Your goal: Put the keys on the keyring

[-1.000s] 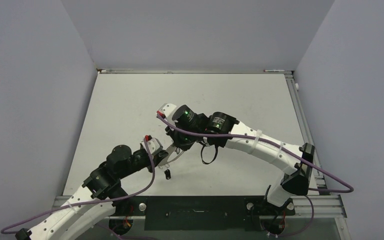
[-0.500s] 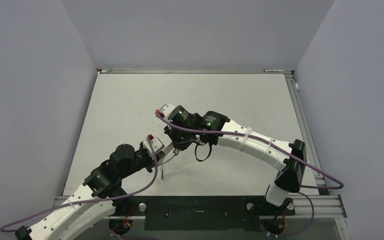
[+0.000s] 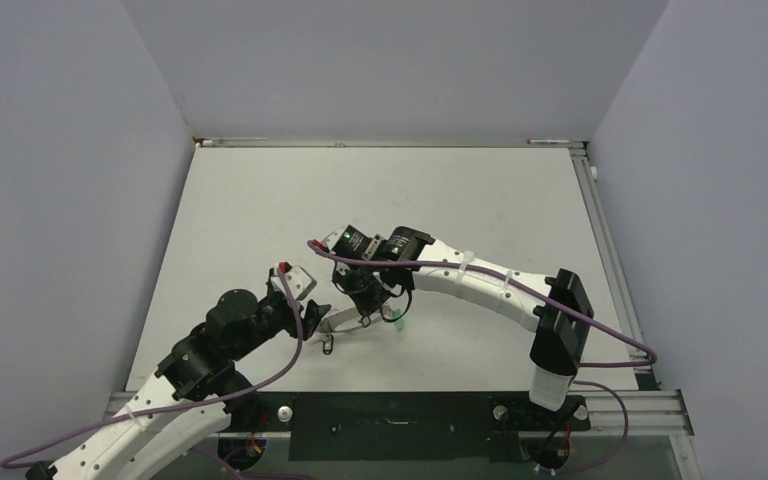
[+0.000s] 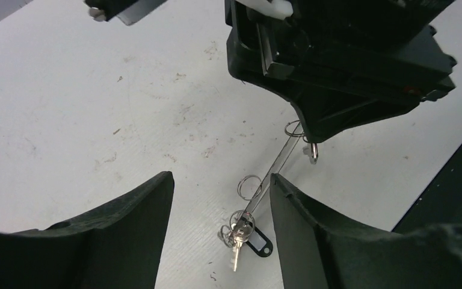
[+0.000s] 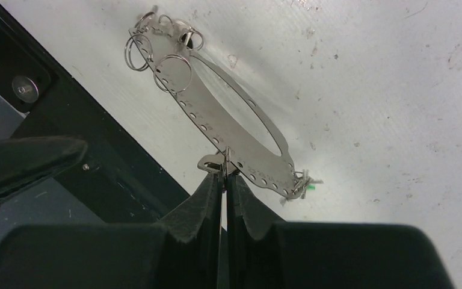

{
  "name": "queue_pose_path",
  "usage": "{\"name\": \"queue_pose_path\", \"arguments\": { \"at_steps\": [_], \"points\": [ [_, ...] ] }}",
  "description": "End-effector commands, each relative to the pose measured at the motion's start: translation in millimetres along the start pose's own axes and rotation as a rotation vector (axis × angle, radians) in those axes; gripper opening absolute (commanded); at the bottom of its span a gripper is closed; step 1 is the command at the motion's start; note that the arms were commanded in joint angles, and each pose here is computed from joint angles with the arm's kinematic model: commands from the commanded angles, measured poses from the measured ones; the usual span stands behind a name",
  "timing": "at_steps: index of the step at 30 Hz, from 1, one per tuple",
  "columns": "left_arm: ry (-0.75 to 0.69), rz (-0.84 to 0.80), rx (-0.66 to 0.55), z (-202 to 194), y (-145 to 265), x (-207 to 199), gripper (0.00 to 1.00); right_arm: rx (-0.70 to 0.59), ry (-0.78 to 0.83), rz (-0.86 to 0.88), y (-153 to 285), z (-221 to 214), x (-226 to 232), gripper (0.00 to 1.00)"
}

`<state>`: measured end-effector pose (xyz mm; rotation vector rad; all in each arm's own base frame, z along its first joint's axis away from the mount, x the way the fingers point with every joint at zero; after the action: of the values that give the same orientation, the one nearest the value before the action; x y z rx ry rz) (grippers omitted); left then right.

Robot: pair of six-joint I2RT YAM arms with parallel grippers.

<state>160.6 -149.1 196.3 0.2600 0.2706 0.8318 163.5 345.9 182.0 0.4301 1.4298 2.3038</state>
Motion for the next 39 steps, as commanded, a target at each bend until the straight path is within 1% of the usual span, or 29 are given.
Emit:
{"name": "queue_pose_path", "arguments": {
  "at_steps": [1, 5, 8, 10, 14, 18, 19, 22, 27, 28, 31, 36, 39],
  "points": [
    [0.099, -0.004, -0.161, 39, 17, -5, 0.58, 0.012, -0.019, 0.008, 5, -3, -2, 0.05],
    [0.230, -0.022, -0.277, 50, 29, -9, 0.59, 0.032, -0.046, 0.013, -1, -8, -7, 0.05],
    [0.295, -0.036, -0.358, 54, 34, -9, 0.60, 0.027, -0.082, 0.016, -1, -6, -12, 0.05],
    [0.349, -0.007, -0.404, 59, 38, -4, 0.60, 0.012, -0.101, 0.015, 1, -2, -15, 0.05],
    [0.448, -0.014, -0.461, 56, 32, -2, 0.59, -0.015, -0.117, 0.009, 7, 6, -19, 0.05],
    [0.496, -0.032, -0.524, 50, 14, -1, 0.58, 0.012, -0.070, 0.011, 6, 0, -21, 0.05],
    [0.493, -0.041, -0.536, 48, 10, -1, 0.57, 0.029, -0.049, 0.004, 8, -4, -23, 0.05],
    [0.460, -0.086, -0.556, 45, -4, -6, 0.55, 0.019, 0.031, 0.003, 16, -9, -26, 0.05],
    [0.336, -0.217, -0.575, 43, -21, -24, 0.40, 0.049, 0.111, -0.027, 27, -24, -32, 0.05],
    [0.318, -0.252, -0.570, 41, -25, -30, 0.40, 0.041, 0.118, -0.029, 31, -24, -32, 0.05],
    [0.251, -0.345, -0.607, 43, -27, -42, 0.39, 0.013, 0.130, -0.043, 44, -21, -33, 0.05],
    [0.130, -0.408, -0.585, 38, -36, -53, 0.38, 0.004, 0.142, -0.086, 60, -19, -36, 0.05],
    [0.102, -0.448, -0.580, 35, -39, -59, 0.37, 0.002, 0.157, -0.083, 63, -18, -32, 0.05]
  ]
}}
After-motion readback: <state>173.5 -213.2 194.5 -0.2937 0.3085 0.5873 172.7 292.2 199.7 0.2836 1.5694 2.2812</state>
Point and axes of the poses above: each gripper's point midway between its finger pads, its own y axis back along the fingers, its own x axis along the line the jaws close on, z = x × y, the point moved 3 cm from there along y, back along the fingers, and after that the axes turned 12 degrees about y, right-handed, at the moved point
